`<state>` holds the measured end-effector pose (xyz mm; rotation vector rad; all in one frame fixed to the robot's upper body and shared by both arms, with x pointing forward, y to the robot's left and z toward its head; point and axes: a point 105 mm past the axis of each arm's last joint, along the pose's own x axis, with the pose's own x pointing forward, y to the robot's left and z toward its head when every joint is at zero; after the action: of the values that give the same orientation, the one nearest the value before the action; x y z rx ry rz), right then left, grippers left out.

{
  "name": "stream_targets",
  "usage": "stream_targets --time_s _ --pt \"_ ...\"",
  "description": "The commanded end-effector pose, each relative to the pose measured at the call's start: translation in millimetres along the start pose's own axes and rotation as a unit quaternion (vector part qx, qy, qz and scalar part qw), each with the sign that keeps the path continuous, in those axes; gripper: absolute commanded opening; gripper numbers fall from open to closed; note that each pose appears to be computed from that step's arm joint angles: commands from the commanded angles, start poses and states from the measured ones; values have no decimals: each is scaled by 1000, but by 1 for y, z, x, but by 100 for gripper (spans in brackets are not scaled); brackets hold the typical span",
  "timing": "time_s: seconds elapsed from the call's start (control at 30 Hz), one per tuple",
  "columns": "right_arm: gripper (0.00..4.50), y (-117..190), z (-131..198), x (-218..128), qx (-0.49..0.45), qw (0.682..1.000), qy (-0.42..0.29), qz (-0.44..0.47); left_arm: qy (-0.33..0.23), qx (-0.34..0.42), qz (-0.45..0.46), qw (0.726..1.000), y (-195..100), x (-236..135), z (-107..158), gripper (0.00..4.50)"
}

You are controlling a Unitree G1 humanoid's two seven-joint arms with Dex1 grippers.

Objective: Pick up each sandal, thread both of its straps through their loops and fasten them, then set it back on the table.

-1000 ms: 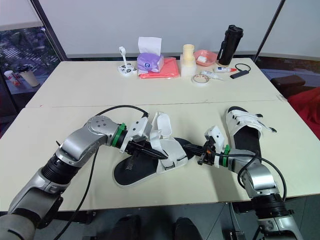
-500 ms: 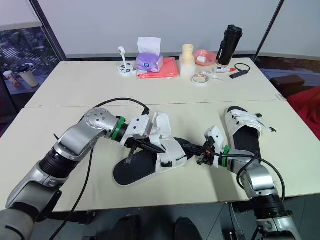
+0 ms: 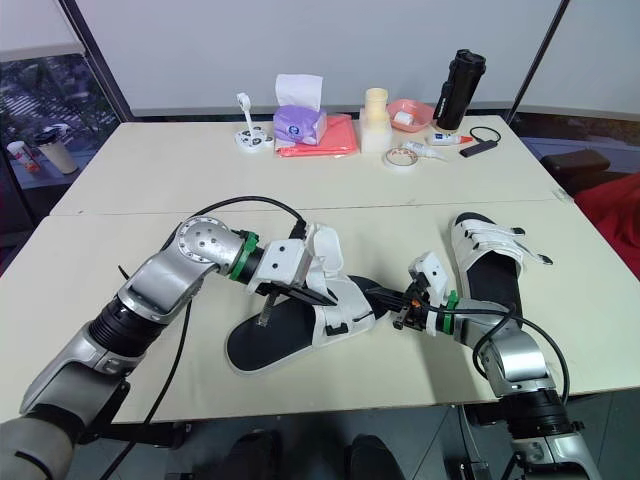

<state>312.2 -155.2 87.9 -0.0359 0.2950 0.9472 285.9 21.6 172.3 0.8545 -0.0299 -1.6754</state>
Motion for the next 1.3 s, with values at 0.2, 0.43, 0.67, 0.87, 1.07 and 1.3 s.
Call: stream_targets --time_s 0.2,0.43,0.67,0.87,1.07,1.3 --pt "2 1 -23 3 38 999 28 -12 -25 60 -27 997 -5 5 17 0" --pt "2 2 -24 3 42 999 27 -13 -9 62 -63 996 -19 7 9 0" --pt "2 2 -25 3 45 998 28 -13 24 93 -45 994 -16 14 -6 0" --pt "2 3 -27 3 48 998 30 -13 -57 28 -69 996 -31 17 18 0" --pt "2 3 -29 2 50 998 32 -14 -35 25 -82 996 -38 16 8 0" --pt "2 4 -30 3 54 998 33 -17 22 84 -56 995 -29 19 -13 0"
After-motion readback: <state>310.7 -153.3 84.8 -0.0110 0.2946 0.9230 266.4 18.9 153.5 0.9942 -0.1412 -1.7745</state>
